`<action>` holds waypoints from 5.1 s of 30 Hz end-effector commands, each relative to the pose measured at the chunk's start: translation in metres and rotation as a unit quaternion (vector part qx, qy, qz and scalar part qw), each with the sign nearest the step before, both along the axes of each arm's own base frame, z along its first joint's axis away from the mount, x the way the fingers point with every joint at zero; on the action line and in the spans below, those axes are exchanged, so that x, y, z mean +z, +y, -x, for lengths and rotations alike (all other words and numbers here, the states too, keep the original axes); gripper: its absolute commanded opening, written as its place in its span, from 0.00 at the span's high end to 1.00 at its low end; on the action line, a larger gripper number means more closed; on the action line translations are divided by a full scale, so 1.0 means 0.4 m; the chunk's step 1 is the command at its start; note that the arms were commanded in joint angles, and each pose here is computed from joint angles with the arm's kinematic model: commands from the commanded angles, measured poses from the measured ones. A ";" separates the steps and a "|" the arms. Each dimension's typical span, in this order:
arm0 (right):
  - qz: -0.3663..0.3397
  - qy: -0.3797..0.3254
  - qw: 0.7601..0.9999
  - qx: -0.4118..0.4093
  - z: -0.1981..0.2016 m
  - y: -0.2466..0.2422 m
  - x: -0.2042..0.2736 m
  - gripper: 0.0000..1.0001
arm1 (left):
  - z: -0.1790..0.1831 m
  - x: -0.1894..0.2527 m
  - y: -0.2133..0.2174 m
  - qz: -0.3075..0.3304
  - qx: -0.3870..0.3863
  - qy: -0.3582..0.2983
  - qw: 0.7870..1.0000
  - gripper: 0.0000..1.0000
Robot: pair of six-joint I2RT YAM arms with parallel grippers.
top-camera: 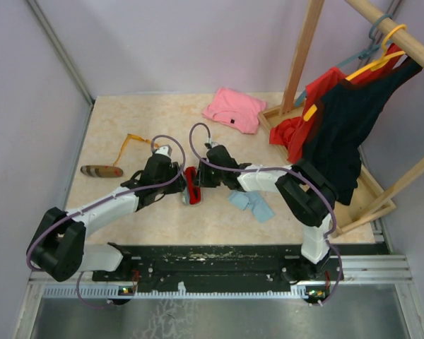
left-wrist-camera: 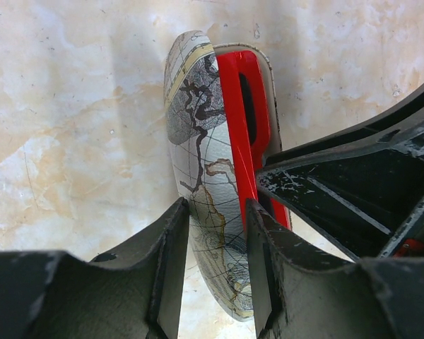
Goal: Organize the sunglasses
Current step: Place the sunglasses in the sunglasses case, then adjust the sunglasses in the sunglasses case, then close the sunglasses case at the center of the board.
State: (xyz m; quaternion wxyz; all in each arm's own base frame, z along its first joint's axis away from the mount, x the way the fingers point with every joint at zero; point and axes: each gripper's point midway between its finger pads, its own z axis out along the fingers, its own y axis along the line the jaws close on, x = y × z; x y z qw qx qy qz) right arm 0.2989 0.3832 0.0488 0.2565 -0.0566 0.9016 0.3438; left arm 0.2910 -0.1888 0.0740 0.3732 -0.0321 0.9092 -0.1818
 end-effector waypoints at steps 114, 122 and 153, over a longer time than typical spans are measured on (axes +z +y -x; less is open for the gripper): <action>0.031 -0.064 0.996 -0.046 -0.061 -0.125 0.040 0.86 | -0.014 0.047 -0.043 0.023 -0.028 -0.020 0.999 0.53; 0.000 -0.036 0.999 0.000 -0.050 -0.064 -0.002 0.88 | -0.019 0.057 -0.050 0.026 -0.033 -0.023 0.999 0.52; -0.006 -0.025 0.999 0.019 -0.039 -0.051 -0.018 0.88 | -0.012 0.083 -0.060 0.043 -0.040 -0.033 0.998 0.61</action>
